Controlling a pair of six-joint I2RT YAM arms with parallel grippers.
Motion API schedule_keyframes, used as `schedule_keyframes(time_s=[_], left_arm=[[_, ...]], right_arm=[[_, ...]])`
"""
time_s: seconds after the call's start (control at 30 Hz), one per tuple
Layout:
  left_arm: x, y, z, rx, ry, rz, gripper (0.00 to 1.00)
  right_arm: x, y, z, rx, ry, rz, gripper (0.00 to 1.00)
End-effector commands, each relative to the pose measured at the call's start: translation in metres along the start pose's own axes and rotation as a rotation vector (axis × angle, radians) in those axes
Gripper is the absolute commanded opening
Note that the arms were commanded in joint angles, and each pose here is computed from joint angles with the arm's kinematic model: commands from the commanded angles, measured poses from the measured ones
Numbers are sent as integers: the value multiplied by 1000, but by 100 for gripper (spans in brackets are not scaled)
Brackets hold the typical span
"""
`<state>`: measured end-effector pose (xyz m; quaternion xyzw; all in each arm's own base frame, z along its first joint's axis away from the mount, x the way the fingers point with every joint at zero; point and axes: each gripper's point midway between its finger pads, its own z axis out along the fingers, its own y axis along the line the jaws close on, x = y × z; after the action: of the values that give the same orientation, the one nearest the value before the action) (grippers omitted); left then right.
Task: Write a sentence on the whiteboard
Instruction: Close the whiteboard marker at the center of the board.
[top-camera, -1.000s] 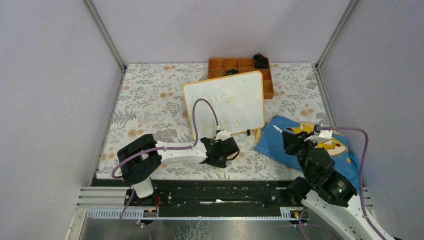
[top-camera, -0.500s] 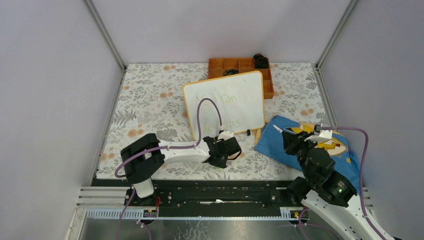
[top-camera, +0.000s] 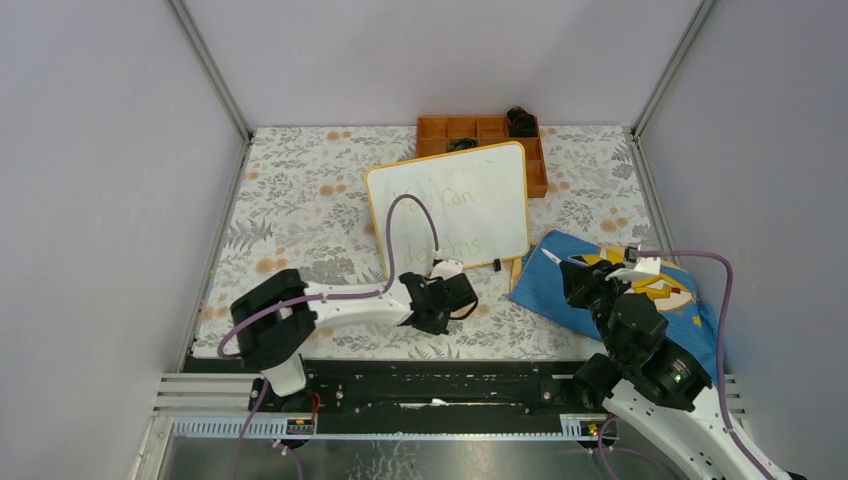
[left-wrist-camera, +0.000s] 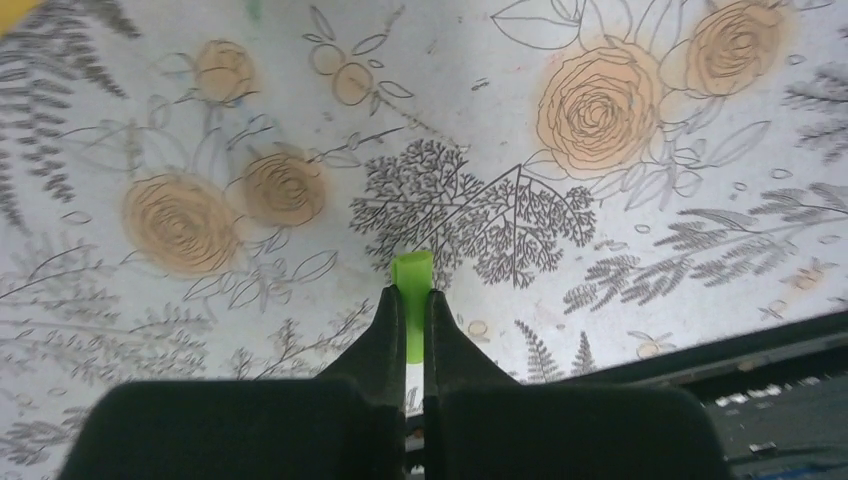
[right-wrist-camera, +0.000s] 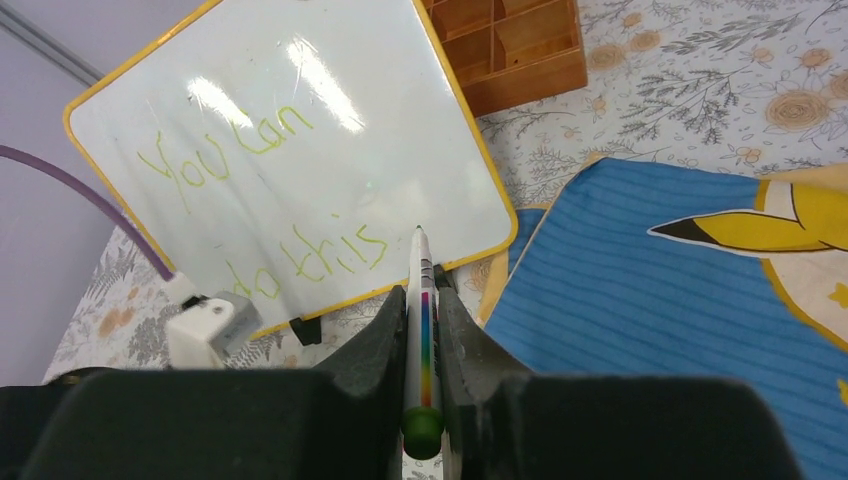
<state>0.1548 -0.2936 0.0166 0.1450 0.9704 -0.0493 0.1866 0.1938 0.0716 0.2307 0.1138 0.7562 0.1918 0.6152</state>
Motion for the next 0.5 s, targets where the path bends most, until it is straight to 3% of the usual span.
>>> schedule_keyframes(time_s=[0.0,0.2,0.47], left_arm=[[-28,7,-41,26,-137,-67,0],[-86,7,-118,205,-423,-158,0],[-155,47,-209,389,-777,-375,0]], right_arm=[[-17,22,2,-79,-29,15,0],[-34,57,6,-220,-79,35,0],[-77,113,23,-338,-145,50,0]])
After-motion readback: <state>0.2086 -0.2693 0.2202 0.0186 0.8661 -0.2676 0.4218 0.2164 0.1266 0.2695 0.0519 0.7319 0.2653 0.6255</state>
